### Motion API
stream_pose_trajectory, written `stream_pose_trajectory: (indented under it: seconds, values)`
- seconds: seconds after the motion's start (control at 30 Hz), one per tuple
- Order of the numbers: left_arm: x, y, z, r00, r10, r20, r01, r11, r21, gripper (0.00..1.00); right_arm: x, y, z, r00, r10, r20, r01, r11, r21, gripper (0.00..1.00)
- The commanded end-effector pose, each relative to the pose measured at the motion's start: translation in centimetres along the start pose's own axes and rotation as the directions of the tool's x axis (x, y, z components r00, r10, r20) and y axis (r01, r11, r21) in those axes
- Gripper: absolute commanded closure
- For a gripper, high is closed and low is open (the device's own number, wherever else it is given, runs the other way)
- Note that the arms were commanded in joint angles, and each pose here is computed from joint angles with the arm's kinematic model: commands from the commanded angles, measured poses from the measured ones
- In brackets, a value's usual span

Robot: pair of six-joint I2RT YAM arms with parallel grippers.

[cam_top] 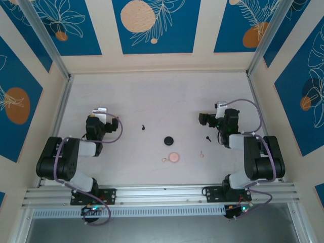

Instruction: Insert wireless bluetooth earbuds into charging case

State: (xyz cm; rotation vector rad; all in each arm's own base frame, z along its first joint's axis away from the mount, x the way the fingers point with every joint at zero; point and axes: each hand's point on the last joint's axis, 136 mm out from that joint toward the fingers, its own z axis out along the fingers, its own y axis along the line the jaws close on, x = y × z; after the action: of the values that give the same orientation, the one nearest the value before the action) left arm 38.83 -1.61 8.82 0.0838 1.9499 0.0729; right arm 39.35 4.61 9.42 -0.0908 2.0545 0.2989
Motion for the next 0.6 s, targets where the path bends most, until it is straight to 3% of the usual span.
stream_pose_trajectory:
  seconds: [0.0,0.2,0.33,0.47,0.57]
  values:
    - [-2.8,-0.7,-0.7,1.0,0.015,-0.01,-0.015,0.999,0.052,0.08,-2.6,1.3,-1.0,0.996,0.016,-0.086,-0.015,1.0,0.012,0.01]
    - [-5.2,-3.1,-2.8,0.989,-0.041,-0.139,0.065,0.984,0.168,0.21,-2.9,5.1,-3.4,0.926,0.099,-0.364,-0.094,0.995,0.031,0.01]
    - [-5.0,-5.2,-4.8,0.968,-0.058,-0.244,0.115,0.967,0.227,0.24,-0.5,9.4,-5.8,0.841,0.059,-0.538,-0.075,0.997,-0.008,0.0]
    - [-3.7,-6.2,-6.5,0.942,-0.108,-0.316,0.188,0.954,0.233,0.25,2.8,14.1,-8.0,0.734,-0.012,-0.679,-0.091,0.989,-0.115,0.1]
    - [-2.4,-6.1,-7.2,0.918,-0.178,-0.355,0.26,0.945,0.199,0.25,4.8,16.4,-9.0,0.651,0.003,-0.759,-0.118,0.988,-0.098,0.18]
